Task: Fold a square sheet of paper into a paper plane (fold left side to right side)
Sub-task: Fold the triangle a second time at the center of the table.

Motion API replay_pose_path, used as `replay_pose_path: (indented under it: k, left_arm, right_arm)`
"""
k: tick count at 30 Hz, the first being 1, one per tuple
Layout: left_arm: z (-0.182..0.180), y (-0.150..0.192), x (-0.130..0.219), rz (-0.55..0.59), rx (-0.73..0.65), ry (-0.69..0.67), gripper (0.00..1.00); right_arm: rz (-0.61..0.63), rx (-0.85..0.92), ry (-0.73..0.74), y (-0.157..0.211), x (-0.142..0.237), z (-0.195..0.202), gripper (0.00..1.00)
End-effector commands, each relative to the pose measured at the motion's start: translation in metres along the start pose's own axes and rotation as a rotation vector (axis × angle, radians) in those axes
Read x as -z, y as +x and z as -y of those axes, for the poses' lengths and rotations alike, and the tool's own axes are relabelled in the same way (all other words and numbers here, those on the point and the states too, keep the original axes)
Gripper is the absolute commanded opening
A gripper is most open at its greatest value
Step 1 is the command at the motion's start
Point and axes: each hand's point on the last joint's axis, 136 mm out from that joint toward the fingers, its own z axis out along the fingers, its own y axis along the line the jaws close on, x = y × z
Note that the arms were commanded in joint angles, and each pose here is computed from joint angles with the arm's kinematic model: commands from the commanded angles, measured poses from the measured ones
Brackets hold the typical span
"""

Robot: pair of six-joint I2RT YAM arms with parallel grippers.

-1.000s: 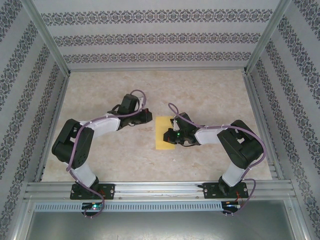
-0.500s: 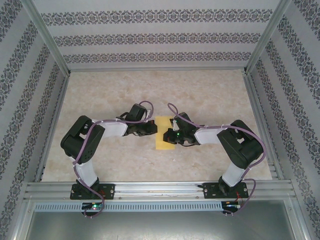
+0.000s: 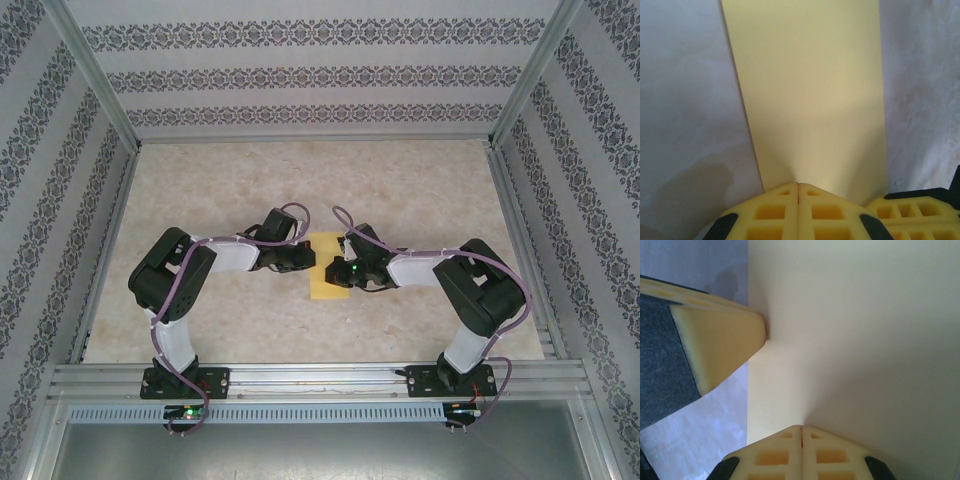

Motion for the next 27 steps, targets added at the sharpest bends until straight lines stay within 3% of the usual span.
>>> replay_pose_path:
  k: [1, 8, 19, 27]
  left_arm:
    - [-0.017, 0.015, -0.006, -0.025, 0.025, -0.058, 0.0]
    - [-0.026, 0.029, -0.005, -0.036, 0.034, -0.072, 0.0]
    - [-0.025, 0.034, -0.005, -0.034, 0.032, -0.061, 0.0]
    - [-0.024, 0.035, -0.006, -0.031, 0.032, -0.057, 0.0]
  right_arm:
    - [-0.088, -0.012, 0.058, 0.023, 0.003, 0.01, 0.11]
    - [-0.02, 0.016, -0.054, -0.004, 0.037, -0.029, 0.3]
    - [-0.059, -0.105, -0.037, 0.02, 0.067, 0.016, 0.46]
    - [-0.117, -0.156, -0.078, 0.032, 0.056, 0.019, 0.47]
